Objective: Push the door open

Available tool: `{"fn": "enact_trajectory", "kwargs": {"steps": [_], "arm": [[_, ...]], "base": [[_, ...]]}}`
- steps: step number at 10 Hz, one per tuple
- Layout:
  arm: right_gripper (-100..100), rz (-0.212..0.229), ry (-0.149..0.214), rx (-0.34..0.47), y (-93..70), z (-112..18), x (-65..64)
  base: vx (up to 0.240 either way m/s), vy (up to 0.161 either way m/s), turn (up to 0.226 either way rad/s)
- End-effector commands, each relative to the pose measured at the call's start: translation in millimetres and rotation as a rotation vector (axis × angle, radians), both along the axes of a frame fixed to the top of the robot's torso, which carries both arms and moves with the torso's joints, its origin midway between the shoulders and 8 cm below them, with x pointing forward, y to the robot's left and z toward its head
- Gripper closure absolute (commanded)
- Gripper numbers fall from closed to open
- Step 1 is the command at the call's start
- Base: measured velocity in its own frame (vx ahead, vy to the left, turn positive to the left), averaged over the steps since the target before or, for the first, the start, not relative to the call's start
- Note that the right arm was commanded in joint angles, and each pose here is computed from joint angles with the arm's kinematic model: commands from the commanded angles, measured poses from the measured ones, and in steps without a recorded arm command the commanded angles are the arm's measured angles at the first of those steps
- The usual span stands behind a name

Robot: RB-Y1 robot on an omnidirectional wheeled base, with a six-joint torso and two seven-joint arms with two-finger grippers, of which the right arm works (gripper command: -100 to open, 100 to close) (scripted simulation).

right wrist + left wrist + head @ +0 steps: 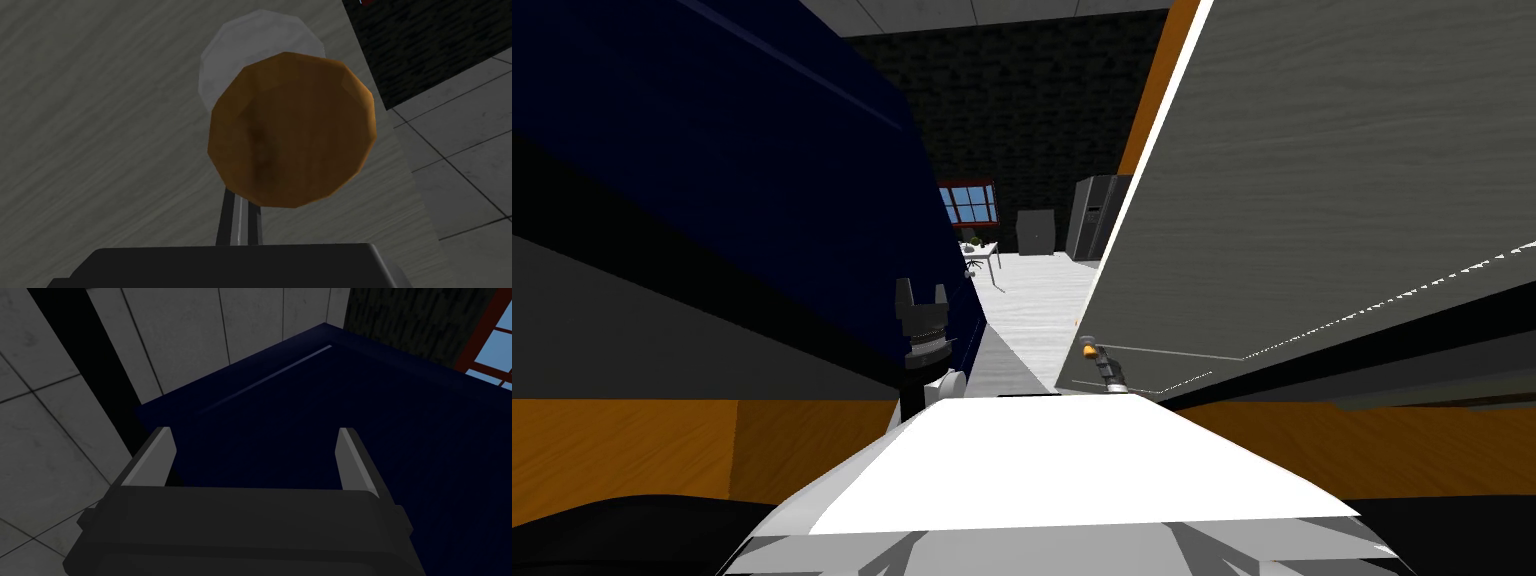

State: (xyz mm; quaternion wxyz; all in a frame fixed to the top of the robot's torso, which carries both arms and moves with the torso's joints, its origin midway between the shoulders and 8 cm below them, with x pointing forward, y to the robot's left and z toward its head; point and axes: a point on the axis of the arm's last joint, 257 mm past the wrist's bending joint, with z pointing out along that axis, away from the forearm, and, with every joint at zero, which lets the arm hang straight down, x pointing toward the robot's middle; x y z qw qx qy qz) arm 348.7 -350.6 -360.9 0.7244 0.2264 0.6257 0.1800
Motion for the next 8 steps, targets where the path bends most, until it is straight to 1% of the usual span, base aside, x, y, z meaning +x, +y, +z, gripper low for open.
{"fn": "enact_trajectory", "kwargs": {"steps": [1, 4, 5, 8], "arm": [[-100, -0.003, 0.015, -0.065, -3.9, -2.6, -8.2], [-100, -0.008, 0.051, -0.19, -10.8, -9.5, -26.1], [-100, -0.009, 0.052, -0.198, -10.8, -9.5, -26.1], [-100, -0.011, 0.091, -0.327, -16.3, -17.0, -45.9]], "base": [[-0.047, 0.068, -0.048], [-0.039, 0.083, -0.047], [-0.045, 0.052, -0.018], [-0.039, 0.059, -0.045]]}}
